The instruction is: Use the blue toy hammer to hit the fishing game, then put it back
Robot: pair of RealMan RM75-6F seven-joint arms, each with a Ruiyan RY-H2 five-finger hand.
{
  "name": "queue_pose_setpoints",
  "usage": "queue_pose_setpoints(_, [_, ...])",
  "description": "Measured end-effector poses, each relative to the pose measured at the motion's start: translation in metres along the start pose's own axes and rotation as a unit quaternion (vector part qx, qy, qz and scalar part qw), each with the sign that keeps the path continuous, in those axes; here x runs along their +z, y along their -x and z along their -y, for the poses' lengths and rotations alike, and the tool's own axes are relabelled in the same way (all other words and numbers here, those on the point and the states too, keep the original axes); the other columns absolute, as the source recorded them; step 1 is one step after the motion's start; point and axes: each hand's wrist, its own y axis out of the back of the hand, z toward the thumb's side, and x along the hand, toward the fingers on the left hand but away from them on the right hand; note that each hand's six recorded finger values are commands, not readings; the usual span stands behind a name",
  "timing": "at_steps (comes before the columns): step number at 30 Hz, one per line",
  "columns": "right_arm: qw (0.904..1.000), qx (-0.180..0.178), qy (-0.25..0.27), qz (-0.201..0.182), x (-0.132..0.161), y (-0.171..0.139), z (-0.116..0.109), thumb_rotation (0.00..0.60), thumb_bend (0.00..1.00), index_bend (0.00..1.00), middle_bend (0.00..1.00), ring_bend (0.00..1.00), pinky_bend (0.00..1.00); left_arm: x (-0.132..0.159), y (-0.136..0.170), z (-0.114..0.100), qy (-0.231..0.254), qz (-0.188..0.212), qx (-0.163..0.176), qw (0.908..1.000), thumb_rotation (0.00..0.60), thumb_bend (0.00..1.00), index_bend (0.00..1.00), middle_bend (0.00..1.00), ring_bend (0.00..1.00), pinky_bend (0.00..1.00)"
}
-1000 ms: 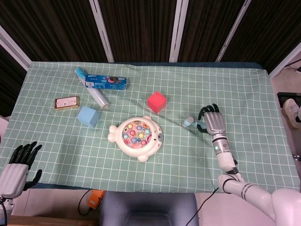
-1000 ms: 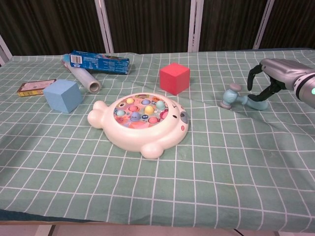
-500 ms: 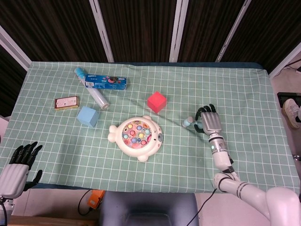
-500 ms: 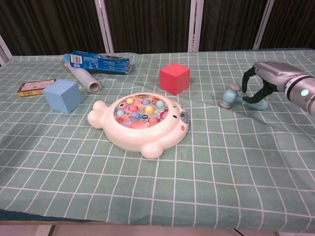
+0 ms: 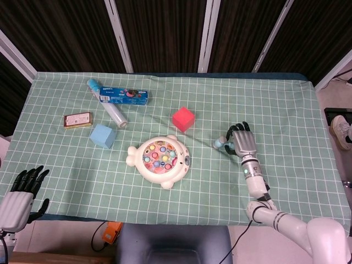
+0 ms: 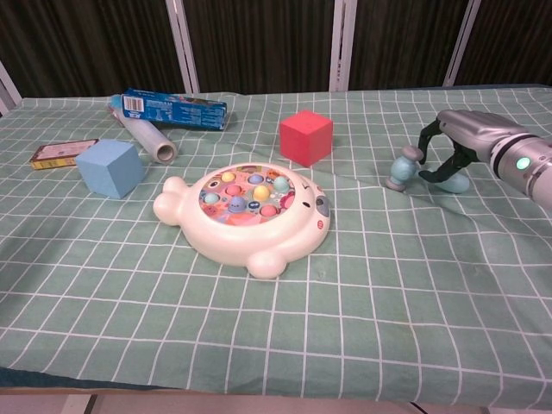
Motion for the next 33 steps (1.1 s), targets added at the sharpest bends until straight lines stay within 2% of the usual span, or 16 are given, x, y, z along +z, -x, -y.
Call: queue_pose_setpoints(33, [0.9999,0.008,-0.008,0.007,0.0002,0.0035,0.0068,0.600,0.50,0.66,0.41,0.22,0.19,0.0000,0.0015,-0.0007,0.001,0.001,0.001,1.0000,0.600,0.42,0.00,0.00,0.00,0.07])
